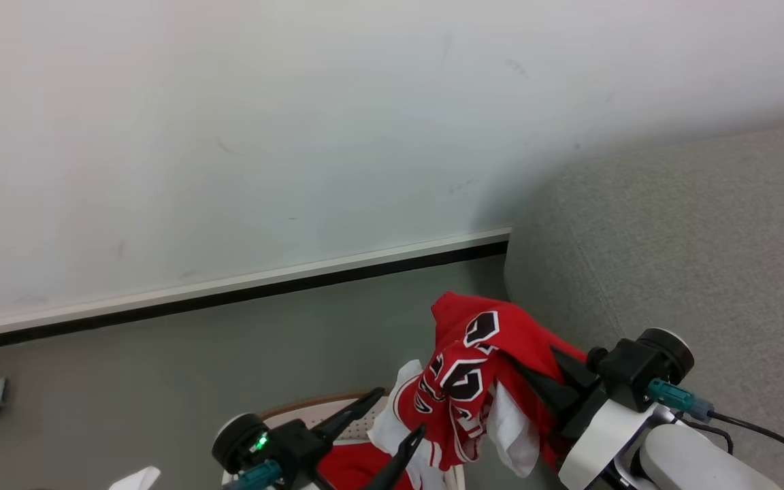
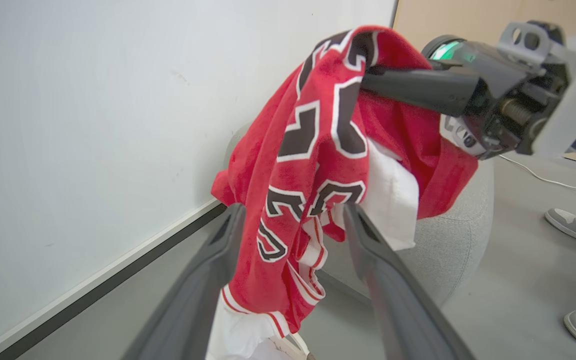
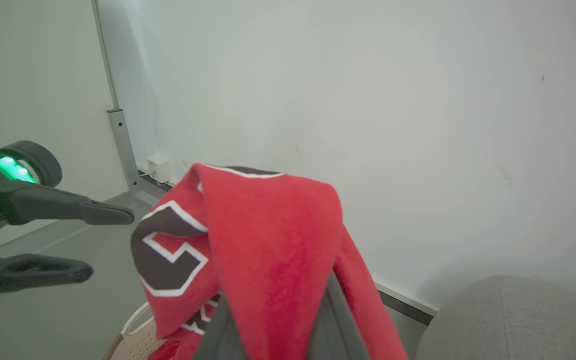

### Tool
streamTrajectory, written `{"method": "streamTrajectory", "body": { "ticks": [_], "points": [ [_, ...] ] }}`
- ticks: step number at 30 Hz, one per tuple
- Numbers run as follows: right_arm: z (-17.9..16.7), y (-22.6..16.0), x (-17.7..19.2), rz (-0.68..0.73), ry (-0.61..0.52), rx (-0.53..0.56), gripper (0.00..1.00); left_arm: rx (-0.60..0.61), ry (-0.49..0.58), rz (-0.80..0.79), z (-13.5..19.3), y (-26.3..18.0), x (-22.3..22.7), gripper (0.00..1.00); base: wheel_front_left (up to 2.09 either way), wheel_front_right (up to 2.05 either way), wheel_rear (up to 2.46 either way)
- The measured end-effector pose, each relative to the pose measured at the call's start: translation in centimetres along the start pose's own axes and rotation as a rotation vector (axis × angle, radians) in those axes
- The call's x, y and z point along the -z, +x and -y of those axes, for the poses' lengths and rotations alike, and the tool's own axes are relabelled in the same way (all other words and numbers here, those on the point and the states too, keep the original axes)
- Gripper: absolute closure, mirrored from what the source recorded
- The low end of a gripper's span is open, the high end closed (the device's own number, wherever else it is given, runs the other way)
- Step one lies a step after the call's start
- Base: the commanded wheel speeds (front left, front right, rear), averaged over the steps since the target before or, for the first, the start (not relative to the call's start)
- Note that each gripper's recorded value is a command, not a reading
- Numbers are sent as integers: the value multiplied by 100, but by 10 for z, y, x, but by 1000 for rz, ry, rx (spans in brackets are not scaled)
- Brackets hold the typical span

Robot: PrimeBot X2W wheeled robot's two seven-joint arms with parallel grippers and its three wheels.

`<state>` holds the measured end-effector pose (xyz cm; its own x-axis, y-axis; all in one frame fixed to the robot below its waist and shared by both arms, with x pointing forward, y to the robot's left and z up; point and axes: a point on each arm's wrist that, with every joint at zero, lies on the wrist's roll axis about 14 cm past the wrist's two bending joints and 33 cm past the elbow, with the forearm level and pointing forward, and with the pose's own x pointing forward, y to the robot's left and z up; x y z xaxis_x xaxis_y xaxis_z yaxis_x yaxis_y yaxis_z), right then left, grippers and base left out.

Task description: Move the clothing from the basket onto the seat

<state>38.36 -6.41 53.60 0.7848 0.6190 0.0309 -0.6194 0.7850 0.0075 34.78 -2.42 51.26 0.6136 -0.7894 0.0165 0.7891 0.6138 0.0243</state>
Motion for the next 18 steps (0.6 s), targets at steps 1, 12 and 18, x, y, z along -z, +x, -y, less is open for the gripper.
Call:
{"method": "streamTrajectory", "body": {
  "ticks": [1,12,18],
  "points": [
    [4,-4,-1,3,-4,15,100,11,-3,1,3,3,0,0,0,0,0],
    [48,-49,-7,24,-22,202,100,145,-23,11,34,33,2,0,0,0,0],
    [56,-57,-5,22,-25,239,100,178,-33,5,40,40,6,0,0,0,0]
  ]
}}
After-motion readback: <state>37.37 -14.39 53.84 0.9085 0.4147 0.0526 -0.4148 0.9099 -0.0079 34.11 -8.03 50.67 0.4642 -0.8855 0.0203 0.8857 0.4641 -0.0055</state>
